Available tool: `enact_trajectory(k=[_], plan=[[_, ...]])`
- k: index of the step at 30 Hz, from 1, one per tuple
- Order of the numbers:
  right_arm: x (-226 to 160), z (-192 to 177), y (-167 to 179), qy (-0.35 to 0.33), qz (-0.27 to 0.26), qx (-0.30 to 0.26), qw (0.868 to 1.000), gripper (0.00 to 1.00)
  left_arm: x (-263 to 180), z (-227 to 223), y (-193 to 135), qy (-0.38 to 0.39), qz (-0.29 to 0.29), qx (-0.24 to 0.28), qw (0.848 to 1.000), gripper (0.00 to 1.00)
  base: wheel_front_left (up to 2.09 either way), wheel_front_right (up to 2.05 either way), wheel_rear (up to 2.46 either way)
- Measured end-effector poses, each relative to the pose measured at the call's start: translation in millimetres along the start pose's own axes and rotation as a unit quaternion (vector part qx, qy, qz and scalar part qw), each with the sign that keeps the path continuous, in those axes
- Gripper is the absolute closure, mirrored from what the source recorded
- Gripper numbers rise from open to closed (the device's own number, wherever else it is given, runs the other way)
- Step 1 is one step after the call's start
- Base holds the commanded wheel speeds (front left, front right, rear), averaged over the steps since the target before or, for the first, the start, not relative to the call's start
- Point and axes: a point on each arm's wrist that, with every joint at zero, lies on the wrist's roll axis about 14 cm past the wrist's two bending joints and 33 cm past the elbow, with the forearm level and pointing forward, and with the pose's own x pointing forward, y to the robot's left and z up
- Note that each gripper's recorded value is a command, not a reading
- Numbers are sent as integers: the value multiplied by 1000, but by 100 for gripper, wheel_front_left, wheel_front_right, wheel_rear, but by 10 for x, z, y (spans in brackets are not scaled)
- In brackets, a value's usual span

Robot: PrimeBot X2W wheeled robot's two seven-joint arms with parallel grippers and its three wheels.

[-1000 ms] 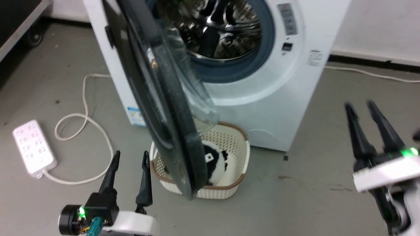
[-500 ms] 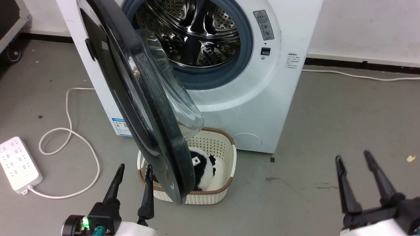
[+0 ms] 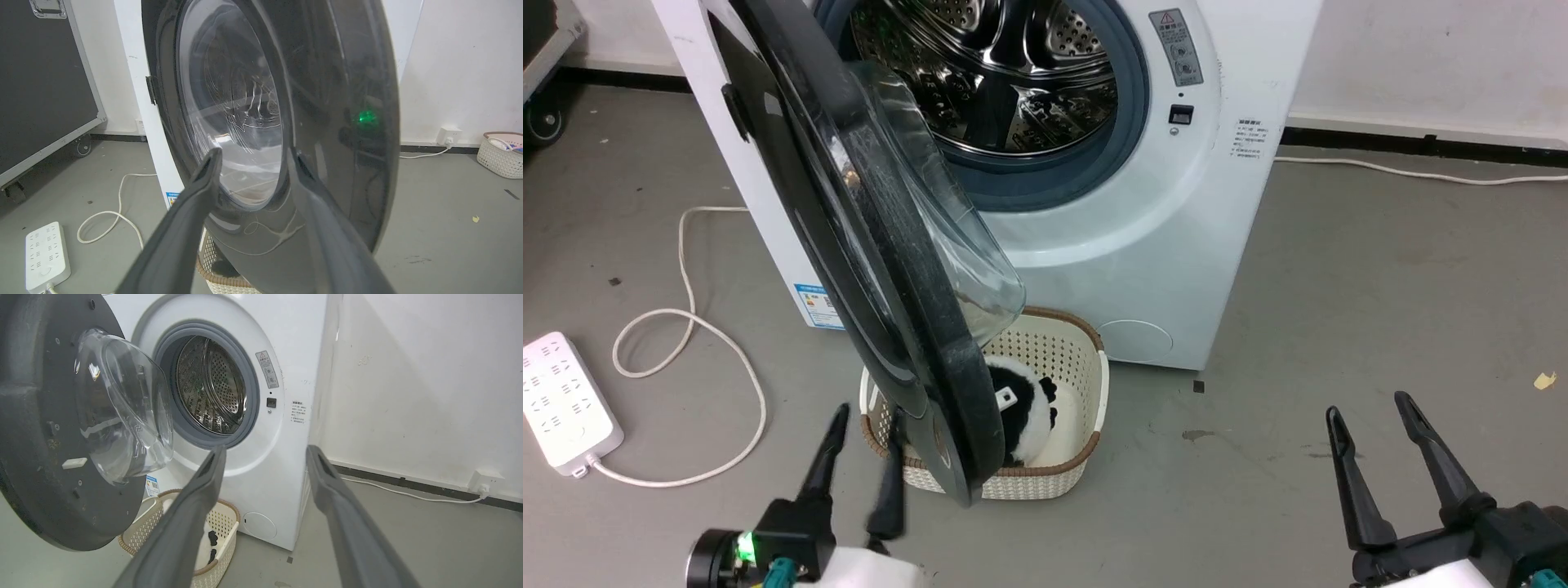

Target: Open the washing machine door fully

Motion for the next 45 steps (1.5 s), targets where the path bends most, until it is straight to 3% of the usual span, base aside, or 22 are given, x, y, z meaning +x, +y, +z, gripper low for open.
enact_trajectory(k=[7,11,18,23,27,32,40,45], plan=[[17,27,-1,-6,-3,15,1000,0,60,279,78,-44,14,6,999,100,0,0,0],[29,63,0,-12,-4,21,1000,0,148,746,232,-117,42,4,992,100,0,0,0],[24,94,-7,-17,-7,25,1000,0,146,1950,291,-306,49,-27,950,100,0,0,0],[4,112,-28,-19,-11,25,999,0,85,2378,38,-373,5,-50,927,100,0,0,0],[-15,108,-62,-19,-17,28,999,0,130,2352,-270,-364,-43,-66,928,100,0,0,0],[-29,80,-104,-15,-25,34,999,0,252,2075,-697,-298,-108,-98,943,100,0,0,0],[-35,20,-165,-6,-35,38,999,0,353,1130,-1207,-115,-168,-146,968,100,0,0,0],[-12,-4,-162,-4,-35,43,998,0,377,583,-1206,-31,-151,-137,979,100,0,0,0]])
